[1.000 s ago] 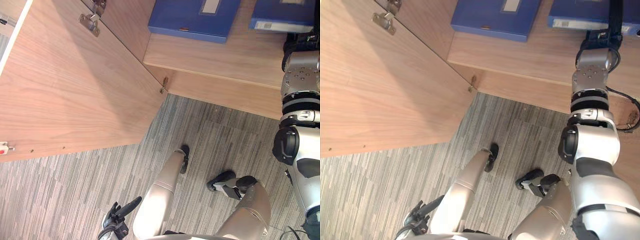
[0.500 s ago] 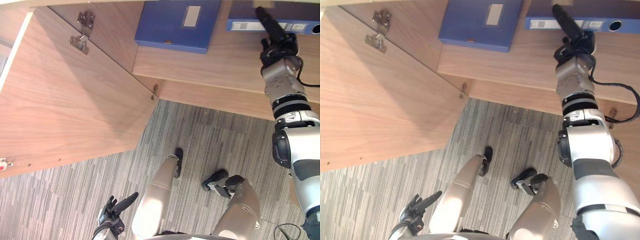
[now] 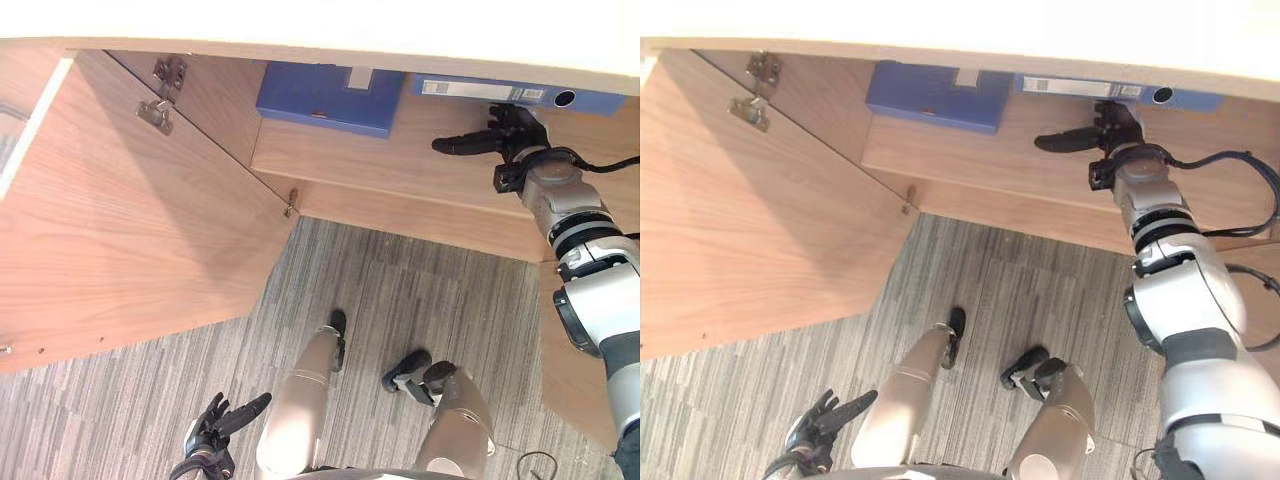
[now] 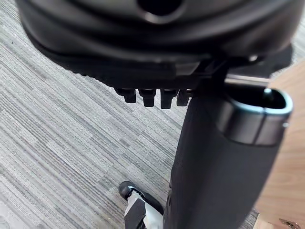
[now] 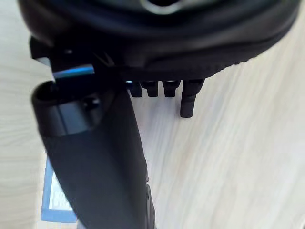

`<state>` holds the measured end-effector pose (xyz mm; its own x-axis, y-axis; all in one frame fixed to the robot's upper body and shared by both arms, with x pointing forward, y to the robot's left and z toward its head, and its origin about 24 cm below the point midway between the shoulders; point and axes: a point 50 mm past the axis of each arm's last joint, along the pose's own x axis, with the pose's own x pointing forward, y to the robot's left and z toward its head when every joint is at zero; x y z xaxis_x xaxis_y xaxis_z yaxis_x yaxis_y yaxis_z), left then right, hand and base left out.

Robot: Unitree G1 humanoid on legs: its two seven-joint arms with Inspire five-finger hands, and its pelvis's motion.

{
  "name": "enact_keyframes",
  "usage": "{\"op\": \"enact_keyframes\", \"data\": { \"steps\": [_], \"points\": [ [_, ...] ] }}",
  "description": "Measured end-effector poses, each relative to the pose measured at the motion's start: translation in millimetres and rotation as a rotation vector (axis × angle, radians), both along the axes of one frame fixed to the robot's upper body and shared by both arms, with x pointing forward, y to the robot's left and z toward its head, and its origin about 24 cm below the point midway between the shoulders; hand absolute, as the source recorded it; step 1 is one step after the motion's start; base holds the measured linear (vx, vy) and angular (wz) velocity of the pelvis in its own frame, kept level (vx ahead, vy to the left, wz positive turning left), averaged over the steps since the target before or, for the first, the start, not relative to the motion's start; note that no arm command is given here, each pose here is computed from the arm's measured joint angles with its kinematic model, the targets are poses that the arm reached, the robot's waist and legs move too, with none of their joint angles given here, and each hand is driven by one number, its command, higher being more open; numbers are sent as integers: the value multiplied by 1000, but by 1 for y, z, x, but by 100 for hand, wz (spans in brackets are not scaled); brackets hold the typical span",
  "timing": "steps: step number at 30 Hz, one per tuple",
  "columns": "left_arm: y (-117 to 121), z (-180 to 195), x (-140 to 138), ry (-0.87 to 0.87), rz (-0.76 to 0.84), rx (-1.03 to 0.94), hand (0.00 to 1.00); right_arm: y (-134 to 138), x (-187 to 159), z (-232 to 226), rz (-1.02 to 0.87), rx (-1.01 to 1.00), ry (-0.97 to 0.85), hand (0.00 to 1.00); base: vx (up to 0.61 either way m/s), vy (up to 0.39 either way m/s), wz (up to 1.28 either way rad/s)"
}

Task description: Walk over to the cabinet, pick up the folder, carry it to the office cabinet, place the folder inside the office cabinet, then close the office cabinet door

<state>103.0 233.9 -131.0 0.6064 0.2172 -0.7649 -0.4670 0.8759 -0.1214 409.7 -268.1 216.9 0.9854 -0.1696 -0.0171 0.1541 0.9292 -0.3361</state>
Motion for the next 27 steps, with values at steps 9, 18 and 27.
{"op": "enact_keyframes", "data": {
  "steps": [9, 18, 27],
  "points": [
    [0, 1, 0, -8, -46, 8, 100, 4, -4, -25, 125, -268, 129, 100, 43, -22, -4],
    [-6, 4, 4, -31, -78, -4, 100, 44, -13, -66, 374, -904, 262, 100, 34, -18, -5],
    [-9, 0, 2, -12, -82, -15, 100, 57, -20, -85, 449, -972, 276, 100, 40, -18, -8]
  ]
}}
